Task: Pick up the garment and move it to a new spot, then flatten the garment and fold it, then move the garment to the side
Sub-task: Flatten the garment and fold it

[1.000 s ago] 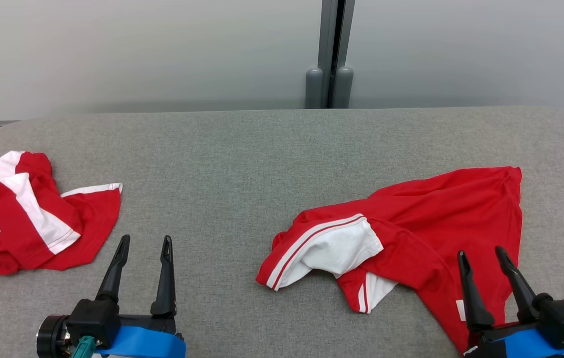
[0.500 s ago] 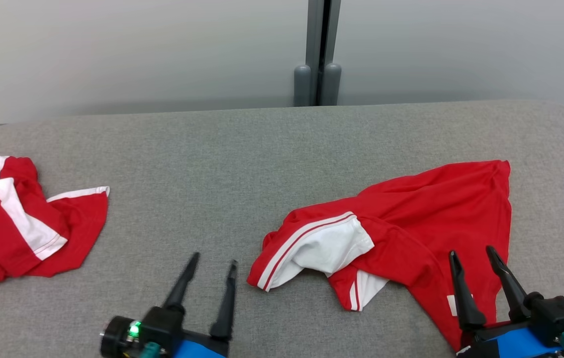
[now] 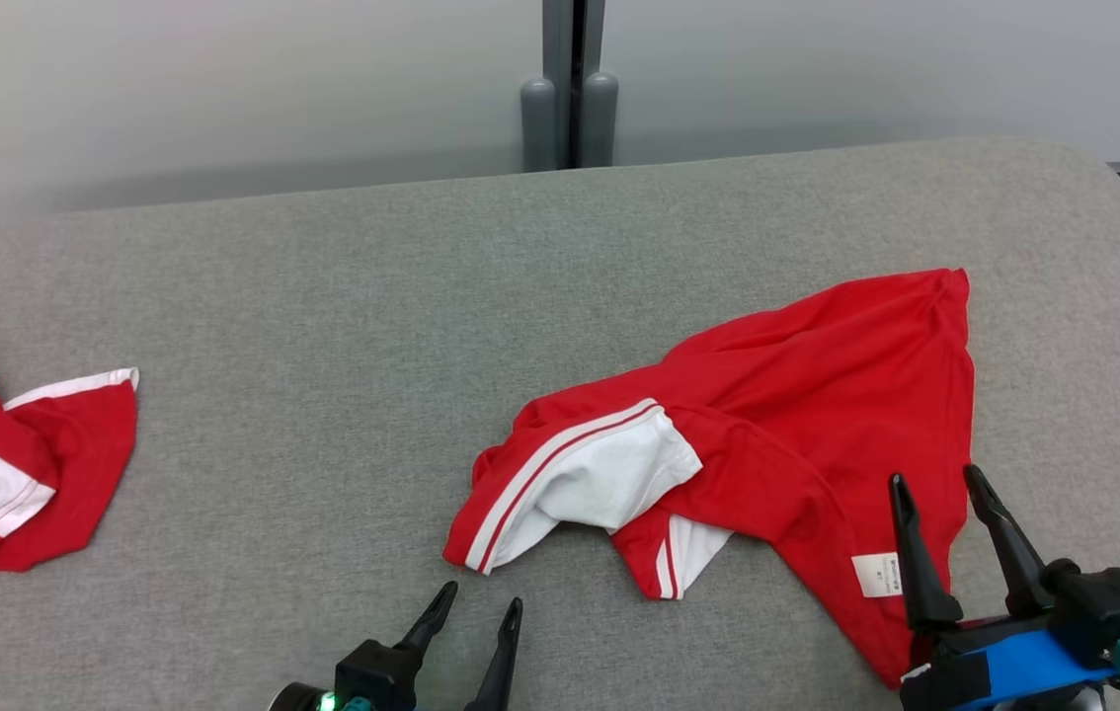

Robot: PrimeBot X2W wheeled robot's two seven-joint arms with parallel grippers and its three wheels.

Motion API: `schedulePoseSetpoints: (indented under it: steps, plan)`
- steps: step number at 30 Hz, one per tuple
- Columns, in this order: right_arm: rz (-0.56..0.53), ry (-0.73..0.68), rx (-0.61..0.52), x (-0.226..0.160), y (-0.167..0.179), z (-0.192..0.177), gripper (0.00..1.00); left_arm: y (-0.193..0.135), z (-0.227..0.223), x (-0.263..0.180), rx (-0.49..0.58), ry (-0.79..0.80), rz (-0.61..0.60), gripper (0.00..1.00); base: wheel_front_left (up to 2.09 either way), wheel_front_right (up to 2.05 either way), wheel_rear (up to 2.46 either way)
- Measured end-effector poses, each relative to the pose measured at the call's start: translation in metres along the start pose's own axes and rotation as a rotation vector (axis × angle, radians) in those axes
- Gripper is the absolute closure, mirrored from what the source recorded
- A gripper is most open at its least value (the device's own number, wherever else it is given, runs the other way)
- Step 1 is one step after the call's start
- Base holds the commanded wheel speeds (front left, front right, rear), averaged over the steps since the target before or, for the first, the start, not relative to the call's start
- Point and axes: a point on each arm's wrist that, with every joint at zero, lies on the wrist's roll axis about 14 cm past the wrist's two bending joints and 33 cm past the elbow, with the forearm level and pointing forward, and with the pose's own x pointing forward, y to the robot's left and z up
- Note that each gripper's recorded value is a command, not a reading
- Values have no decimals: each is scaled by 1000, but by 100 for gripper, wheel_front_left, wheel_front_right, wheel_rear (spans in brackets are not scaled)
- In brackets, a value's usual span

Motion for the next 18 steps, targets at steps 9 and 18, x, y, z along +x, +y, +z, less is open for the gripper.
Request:
schedulePoseSetpoints:
  steps: [9,18]
  plan:
    - [-30,6,3,-2,-9,-2,0,0,-3,15,-21,27,-21,0,0,0,0]
    - [-34,8,7,-1,-9,-3,0,-17,29,43,-5,-40,-94,0,0,0,0]
